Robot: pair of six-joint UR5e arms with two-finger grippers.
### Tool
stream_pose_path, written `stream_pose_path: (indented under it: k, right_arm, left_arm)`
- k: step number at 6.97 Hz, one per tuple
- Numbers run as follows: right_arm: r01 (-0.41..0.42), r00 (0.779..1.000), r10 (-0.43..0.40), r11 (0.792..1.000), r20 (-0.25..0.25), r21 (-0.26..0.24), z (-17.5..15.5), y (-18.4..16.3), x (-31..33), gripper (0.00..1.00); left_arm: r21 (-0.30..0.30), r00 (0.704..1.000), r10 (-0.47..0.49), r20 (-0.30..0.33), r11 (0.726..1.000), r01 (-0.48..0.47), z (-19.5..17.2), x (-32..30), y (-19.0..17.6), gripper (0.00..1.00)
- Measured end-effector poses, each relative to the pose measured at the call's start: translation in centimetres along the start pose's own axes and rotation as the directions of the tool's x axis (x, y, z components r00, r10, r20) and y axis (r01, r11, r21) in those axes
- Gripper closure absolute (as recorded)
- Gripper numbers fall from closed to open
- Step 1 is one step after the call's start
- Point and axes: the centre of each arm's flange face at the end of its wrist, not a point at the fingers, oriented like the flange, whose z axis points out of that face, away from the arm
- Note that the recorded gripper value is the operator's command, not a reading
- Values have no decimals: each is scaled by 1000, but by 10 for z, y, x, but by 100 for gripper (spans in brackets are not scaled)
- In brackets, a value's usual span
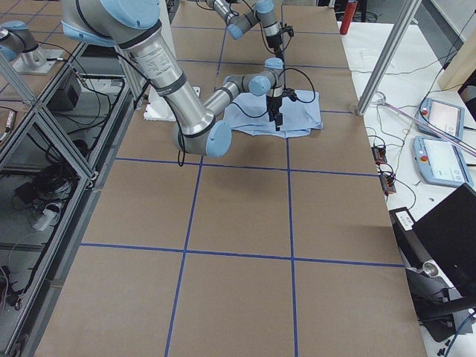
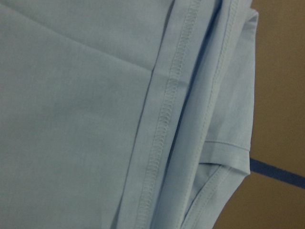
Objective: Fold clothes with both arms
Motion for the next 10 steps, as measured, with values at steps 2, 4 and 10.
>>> stream_pose_path:
  k: [2, 4, 10]
  right_arm:
    - [3, 1000, -3, 1000, -4, -7, 5, 4, -1, 0]
    - [3, 1000, -3, 1000, -6, -10, 8, 6, 1, 0]
    - [-8, 1000, 7, 1000, -25, -13, 14, -1, 34, 0]
  left_arm:
    - [0, 1000, -1, 0, 1000, 1, 0, 0, 0, 0]
    - [1, 1000, -5, -1, 1000, 5, 0, 1, 0, 0]
    - [1, 1000, -7, -9, 1000, 7, -2, 5, 0, 0]
